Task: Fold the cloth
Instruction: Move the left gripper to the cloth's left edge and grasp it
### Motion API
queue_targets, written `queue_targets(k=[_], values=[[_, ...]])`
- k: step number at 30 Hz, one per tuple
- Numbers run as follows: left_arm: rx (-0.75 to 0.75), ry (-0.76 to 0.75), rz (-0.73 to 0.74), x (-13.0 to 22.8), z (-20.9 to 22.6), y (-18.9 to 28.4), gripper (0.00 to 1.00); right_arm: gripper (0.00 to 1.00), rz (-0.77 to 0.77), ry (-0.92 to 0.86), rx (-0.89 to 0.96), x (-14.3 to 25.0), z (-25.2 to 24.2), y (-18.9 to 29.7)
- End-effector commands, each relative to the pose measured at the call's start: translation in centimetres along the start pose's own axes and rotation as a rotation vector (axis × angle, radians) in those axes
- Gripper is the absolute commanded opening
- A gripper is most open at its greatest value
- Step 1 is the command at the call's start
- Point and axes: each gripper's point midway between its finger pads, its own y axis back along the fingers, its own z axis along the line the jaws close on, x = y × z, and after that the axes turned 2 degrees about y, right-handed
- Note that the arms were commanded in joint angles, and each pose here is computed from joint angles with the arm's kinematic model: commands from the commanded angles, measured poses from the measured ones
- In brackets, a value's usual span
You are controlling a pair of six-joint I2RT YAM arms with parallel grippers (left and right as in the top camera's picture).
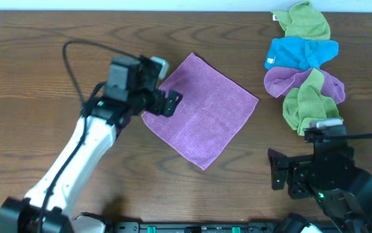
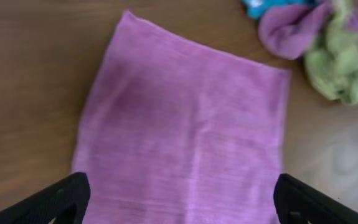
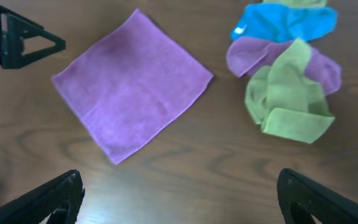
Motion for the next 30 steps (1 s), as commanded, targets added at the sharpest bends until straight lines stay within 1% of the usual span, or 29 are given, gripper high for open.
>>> queue_targets(k=[1,2,4,8,10,12,13,14,15,16,17,19,20,21,22,24,25,26,27,30], values=[[-0.122,-0.079,-0.004,-1.4,1.0,-0.7,0.95,0.98,-0.062,-0.014,0.073,-1.1,-1.3,0.2],[-0.087,-0.068,0.014,-0.9,0.2,-1.1,0.95,0.99,-0.065,-0.014,0.077,-1.2,-1.3,0.3],[-0.036,-0.060,0.044,-0.2,-0.9,-1.4,0.95,0.99,-0.066,-0.002,0.078,-1.2,-1.3,0.3],[0.130,-0.063,0.081,0.8,-4.2,-1.7,0.95,0.99,-0.071,0.042,0.076,-1.4,-1.3,0.3],[0.188,-0.060,0.109,1.5,-5.5,-1.6,0.94,0.99,-0.073,0.040,0.075,-1.4,-1.2,0.3],[0.215,-0.053,0.157,2.7,-6.3,-1.5,0.63,0.99,-0.072,0.041,0.075,-1.4,-1.2,0.3],[0.178,-0.050,0.184,3.4,-5.8,-1.6,0.35,0.99,-0.071,0.041,0.074,-1.4,-1.2,0.3],[0.110,-0.041,0.212,4.1,-4.6,-1.8,0.17,0.99,-0.068,0.041,0.073,-1.3,-1.2,0.3],[0.013,-0.018,0.240,4.8,-3.0,-1.9,0.06,0.98,-0.066,0.042,0.071,-1.3,-1.2,0.2],[-0.064,0.007,0.254,5.2,-1.7,-2.0,0.06,0.97,-0.065,0.042,0.070,-1.2,-1.1,0.2],[-0.137,0.033,0.263,5.5,-0.4,-2.0,0.06,0.93,-0.063,0.042,0.069,-1.2,-1.1,0.2],[-0.290,0.071,0.281,6.2,2.2,-1.8,0.06,0.79,-0.055,0.042,0.055,-1.1,-0.9,0.2],[-0.369,0.087,0.291,6.5,3.5,-1.7,0.06,0.76,-0.052,0.038,0.048,-1.0,-0.8,0.2],[-0.420,0.101,0.296,6.8,4.4,-1.7,0.06,0.75,-0.051,0.025,0.048,-1.0,-0.8,0.2],[-0.444,0.107,0.301,7.0,4.8,-1.8,0.06,0.72,-0.051,0.014,0.047,-1.0,-0.8,0.2],[-0.457,0.101,0.319,7.5,5.3,-2.6,0.06,0.62,-0.052,-0.016,0.047,-1.0,-0.8,0.2],[-0.463,0.091,0.329,7.7,5.7,-3.2,0.06,0.52,-0.052,-0.032,0.046,-1.0,-0.8,0.2],[-0.483,0.083,0.338,8.0,6.2,-3.6,0.06,0.36,-0.051,-0.040,0.045,-0.9,-0.8,0.2],[-0.505,0.079,0.345,8.3,6.7,-4.0,0.06,0.02,-0.046,-0.043,0.036,-0.9,-0.6,0.2],[-0.558,0.073,0.394,9.7,8.0,-5.0,0.06,0.02,-0.032,-0.050,0.014,-0.6,-0.2,0.2]])
